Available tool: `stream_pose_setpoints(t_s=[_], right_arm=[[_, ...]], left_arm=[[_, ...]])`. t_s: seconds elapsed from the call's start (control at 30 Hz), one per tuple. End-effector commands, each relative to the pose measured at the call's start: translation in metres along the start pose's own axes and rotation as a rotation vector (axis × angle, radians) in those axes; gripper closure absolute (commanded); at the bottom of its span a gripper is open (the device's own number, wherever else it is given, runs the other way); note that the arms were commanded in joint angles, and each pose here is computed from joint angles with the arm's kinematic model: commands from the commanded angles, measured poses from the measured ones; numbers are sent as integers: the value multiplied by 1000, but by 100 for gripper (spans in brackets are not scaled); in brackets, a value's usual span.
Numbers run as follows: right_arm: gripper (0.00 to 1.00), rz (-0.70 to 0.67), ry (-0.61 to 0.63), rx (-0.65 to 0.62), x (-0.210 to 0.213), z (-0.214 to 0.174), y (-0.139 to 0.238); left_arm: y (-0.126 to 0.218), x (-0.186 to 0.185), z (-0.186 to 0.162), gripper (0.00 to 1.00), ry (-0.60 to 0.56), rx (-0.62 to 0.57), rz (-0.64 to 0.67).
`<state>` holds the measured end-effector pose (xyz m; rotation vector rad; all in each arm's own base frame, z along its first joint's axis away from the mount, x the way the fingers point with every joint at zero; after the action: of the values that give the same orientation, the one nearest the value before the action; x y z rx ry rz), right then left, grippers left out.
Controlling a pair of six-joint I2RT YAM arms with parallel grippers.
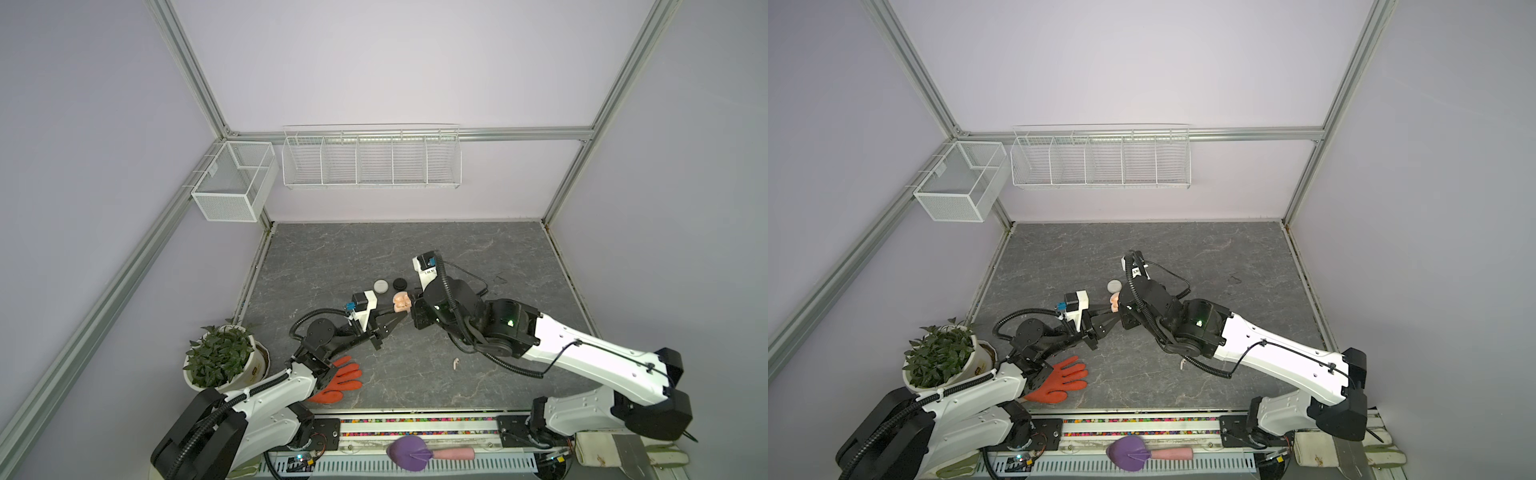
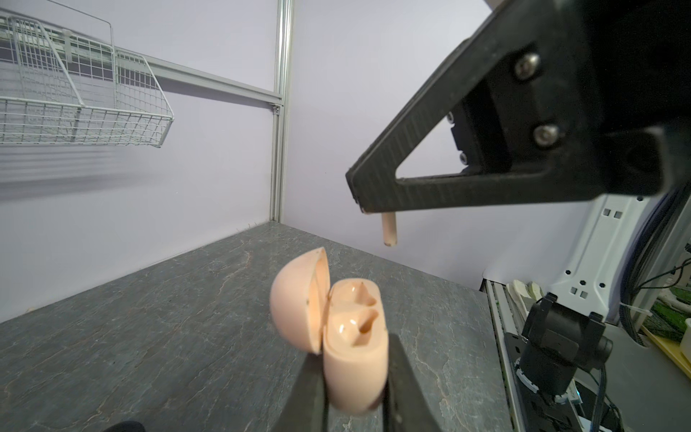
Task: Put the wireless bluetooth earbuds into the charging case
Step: 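Lift the pink earbud toward the open case in the left gripper, then lower the pink earbud into a slot of the open pink case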
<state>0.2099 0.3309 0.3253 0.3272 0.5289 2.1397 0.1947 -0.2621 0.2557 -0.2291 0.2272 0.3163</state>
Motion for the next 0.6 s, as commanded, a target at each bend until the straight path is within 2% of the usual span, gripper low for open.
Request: stream_pose_setpoints(t_s=[0.0,0.33,0.57], right_arm=[[93,31,4,-71,9,14,3],[93,122,25,-108,26,8,-4],[93,135,31,-105,29,6,-6]], left_arm=[[1,-7,13,100,-53,-45,-16],[5,-8,14,100,-65,-49,-9],[6,-8,14,100,-68,-46,-5]])
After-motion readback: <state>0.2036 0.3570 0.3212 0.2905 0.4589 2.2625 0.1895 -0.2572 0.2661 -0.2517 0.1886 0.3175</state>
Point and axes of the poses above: each gripper's point midway between its finger pads, its own y axis back along the fingers, its own x axis along the line the jaws close on, z = x × y, the point moved 1 cm from there along y, back along the fingers, and after that the axes turned 9 degrees about y, right-handed, at the moved point
